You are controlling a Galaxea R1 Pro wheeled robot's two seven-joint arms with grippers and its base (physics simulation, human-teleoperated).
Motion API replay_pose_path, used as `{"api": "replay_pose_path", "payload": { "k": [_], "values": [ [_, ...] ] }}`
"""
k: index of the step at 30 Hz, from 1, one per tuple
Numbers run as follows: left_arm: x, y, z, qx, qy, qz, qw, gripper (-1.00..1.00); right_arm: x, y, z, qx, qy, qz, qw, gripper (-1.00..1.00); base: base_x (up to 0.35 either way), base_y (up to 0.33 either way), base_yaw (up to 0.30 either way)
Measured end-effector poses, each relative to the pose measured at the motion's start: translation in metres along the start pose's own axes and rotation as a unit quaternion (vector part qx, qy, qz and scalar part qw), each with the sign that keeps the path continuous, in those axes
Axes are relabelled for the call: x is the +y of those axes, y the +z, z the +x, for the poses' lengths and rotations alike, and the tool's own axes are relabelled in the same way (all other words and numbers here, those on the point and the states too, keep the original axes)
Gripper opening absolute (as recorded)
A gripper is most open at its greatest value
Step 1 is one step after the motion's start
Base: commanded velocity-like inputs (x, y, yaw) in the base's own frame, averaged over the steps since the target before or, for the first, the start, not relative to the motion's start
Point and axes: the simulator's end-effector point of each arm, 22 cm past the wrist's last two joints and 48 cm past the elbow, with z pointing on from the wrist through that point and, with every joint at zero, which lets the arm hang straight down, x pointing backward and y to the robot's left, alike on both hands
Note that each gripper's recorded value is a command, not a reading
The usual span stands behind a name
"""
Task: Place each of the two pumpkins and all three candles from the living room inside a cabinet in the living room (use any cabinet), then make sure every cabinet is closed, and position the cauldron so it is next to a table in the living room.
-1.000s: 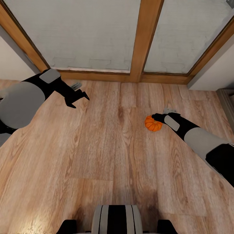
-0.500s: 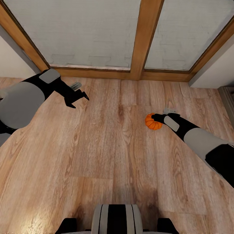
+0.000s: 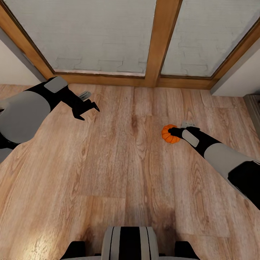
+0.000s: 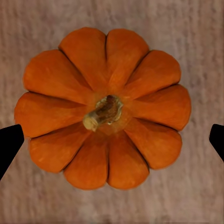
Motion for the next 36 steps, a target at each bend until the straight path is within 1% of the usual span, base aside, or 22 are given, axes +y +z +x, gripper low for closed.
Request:
{"api": "replay_pose_path", "payload": {
  "k": [14, 27, 36],
  "values": [
    [0.003, -0.001, -0.001, -0.001, -0.002, -0.001, 1.0, 1.0, 0.002, 0.0, 0.002, 0.0, -0.002, -0.003, 1.0, 1.0, 0.0, 0.0, 0.0],
    [0.004, -0.001, -0.001, -0.001, -0.002, -0.001, 1.0, 1.0, 0.01, 0.0, 0.001, 0.0, -0.002, -0.018, 0.9998, 1.0, 0.0, 0.0, 0.0],
    [0.007, -0.002, -0.003, -0.002, -0.003, -0.005, 1.0, 1.0, 0.009, 0.0, 0.003, 0.001, -0.002, -0.019, 0.9998, 1.0, 0.0, 0.0, 0.0]
  ]
}}
